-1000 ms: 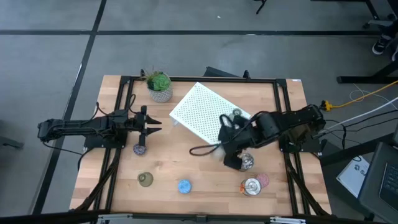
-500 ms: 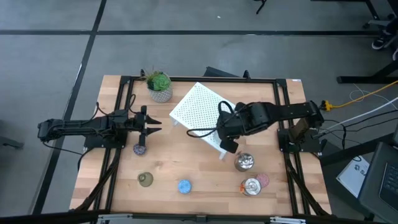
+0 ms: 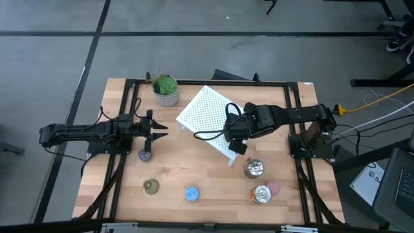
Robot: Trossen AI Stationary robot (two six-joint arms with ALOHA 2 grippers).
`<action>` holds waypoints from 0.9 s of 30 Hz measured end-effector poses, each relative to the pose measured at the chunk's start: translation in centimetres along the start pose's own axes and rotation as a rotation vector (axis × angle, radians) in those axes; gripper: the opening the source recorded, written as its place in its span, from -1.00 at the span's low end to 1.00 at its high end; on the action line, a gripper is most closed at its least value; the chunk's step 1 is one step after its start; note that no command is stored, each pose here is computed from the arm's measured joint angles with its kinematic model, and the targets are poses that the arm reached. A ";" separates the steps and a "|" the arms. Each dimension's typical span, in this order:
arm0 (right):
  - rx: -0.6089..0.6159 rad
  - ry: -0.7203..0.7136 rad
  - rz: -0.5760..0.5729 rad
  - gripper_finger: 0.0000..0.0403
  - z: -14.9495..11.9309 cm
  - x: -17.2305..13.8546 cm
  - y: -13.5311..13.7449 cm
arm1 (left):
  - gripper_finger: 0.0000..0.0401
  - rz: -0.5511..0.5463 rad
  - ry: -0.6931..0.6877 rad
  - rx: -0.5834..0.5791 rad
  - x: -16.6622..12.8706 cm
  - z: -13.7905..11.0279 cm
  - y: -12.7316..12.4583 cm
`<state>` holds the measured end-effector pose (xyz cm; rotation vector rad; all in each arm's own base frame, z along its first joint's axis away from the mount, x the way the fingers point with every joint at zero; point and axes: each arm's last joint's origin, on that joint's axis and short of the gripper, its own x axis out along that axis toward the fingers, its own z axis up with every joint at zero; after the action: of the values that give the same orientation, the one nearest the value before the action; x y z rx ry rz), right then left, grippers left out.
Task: Pick & Place candle stick holders
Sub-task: Put the right green vase on the shelf aligned with the other green vase
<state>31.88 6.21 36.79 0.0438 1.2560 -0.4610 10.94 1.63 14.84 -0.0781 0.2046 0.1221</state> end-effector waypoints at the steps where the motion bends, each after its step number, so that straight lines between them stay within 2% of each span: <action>1: -0.003 0.000 0.000 -0.89 0.0 0.0 0.0 | -0.36 -0.001 0.000 0.000 0.0 0.0 0.0; 8: -0.039 0.005 0.013 -0.88 -0.1 -0.1 0.2 | -0.36 0.000 0.000 0.000 0.0 0.0 0.0; 13: -0.112 0.006 0.031 -0.83 -0.4 -0.3 0.8 | -0.36 0.000 0.001 0.000 0.0 0.0 0.0; 27: -0.122 -0.016 0.052 -0.38 -0.5 -0.5 1.5 | -0.36 0.000 0.000 0.000 0.0 0.0 0.0</action>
<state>31.82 7.83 36.76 -0.0304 1.2618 -0.3385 10.93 1.63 14.83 -0.0782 0.2049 0.1219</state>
